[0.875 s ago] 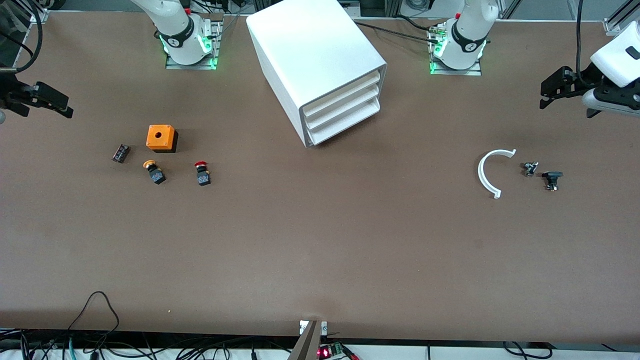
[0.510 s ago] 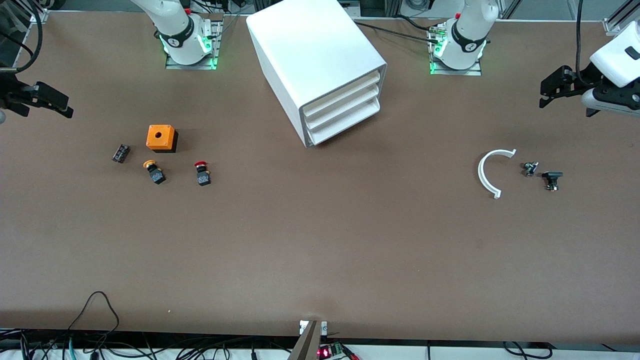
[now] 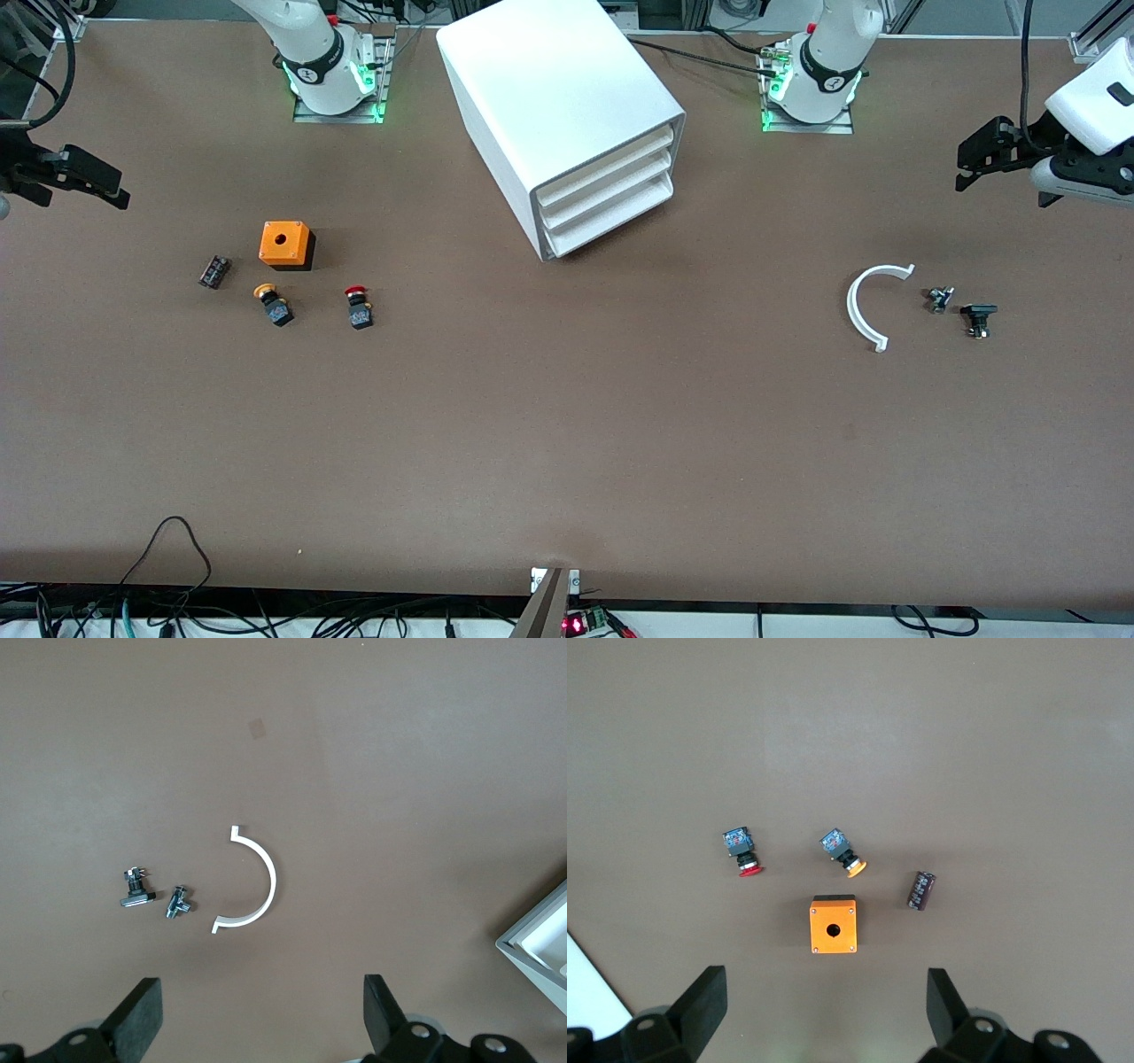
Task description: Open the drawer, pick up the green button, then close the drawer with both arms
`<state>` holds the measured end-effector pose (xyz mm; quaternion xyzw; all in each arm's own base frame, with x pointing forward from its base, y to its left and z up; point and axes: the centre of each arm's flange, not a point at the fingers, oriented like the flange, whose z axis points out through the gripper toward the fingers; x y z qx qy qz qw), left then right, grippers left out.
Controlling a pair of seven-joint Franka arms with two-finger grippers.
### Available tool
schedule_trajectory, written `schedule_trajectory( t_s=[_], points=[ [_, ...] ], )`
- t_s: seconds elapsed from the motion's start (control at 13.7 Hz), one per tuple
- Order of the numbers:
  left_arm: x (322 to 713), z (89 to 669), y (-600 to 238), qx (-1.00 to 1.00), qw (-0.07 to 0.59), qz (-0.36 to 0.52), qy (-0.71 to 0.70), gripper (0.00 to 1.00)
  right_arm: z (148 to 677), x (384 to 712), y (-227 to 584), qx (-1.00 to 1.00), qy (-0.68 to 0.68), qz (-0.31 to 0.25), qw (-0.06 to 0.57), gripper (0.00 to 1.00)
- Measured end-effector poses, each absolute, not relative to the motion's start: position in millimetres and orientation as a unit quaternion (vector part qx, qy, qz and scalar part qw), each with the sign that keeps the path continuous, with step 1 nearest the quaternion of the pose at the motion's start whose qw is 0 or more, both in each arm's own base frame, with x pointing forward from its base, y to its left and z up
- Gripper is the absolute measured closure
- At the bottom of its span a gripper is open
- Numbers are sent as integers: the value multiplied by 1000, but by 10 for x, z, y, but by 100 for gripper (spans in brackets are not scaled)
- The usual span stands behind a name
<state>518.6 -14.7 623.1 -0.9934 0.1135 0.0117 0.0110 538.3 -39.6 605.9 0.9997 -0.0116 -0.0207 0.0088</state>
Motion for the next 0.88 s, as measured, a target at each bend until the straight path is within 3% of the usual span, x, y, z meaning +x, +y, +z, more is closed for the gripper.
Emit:
schedule_trajectory(
  t_s=[0.22, 0.88],
  points=[
    [5256, 6139, -192, -993, 10, 21, 118, 0, 6060, 5384, -395, 1000, -12, -21, 9, 0],
    [5952, 4782, -475, -985, -8, 96, 140, 0, 6058, 5385, -393, 1000, -11, -21, 9, 0]
  ],
)
